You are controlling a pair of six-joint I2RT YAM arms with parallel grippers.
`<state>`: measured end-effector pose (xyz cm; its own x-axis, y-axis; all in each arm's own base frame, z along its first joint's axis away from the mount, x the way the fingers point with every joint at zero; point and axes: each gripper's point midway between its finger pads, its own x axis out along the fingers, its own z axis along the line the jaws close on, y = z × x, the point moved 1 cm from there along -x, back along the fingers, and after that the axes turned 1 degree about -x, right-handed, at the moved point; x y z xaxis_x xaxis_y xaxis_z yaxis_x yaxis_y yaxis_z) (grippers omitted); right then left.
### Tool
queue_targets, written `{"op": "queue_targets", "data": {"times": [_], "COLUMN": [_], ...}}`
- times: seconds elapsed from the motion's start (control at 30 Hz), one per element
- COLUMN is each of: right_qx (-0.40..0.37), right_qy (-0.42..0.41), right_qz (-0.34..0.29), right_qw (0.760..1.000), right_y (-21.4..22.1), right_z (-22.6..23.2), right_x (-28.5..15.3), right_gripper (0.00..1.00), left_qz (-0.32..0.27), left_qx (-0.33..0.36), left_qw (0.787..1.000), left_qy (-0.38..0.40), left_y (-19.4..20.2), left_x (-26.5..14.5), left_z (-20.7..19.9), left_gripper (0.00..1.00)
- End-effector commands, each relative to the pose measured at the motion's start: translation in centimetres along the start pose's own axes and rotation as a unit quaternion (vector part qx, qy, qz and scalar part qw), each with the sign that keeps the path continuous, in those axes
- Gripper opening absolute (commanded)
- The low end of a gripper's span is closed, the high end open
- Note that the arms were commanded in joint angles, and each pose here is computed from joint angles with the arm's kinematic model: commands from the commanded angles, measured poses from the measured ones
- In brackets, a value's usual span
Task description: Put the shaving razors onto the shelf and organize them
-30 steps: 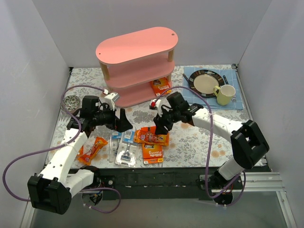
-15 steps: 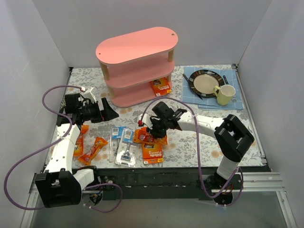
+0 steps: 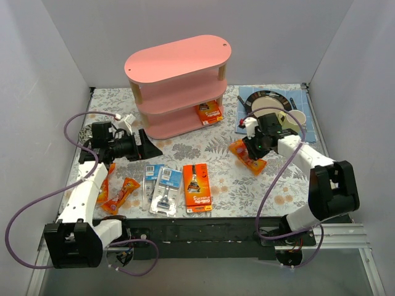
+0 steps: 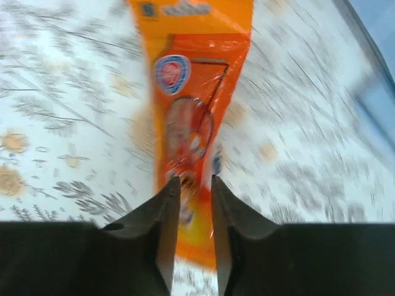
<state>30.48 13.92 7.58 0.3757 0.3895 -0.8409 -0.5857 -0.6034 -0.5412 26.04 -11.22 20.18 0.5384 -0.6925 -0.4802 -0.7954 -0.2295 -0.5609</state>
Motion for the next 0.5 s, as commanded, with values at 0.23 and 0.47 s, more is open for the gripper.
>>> {"op": "queue_targets", "data": {"times": [0.23,0.47], "right_qx": [0.026,0.03], "right_qy": [-0.081,-0.068], "right_qz": [-0.098,-0.117], "right_qw": [0.992,0.99], "right_y": [-4.7,-4.9], "right_z": [6.4,6.2], "right_x": [-5.7,-5.9], "right_gripper": [0.62,0.62], "left_qz": [0.191,0.254], "left_qx": [-0.054,-0.112], "left_qw": [0.976,0.96], "left_qy": [0.092,0.041], "left_y": [9.4,13.2], "left_x": [4.6,7.8], "left_z": [-4.5,-2.1], "left_gripper": [0.59,0.42]}}
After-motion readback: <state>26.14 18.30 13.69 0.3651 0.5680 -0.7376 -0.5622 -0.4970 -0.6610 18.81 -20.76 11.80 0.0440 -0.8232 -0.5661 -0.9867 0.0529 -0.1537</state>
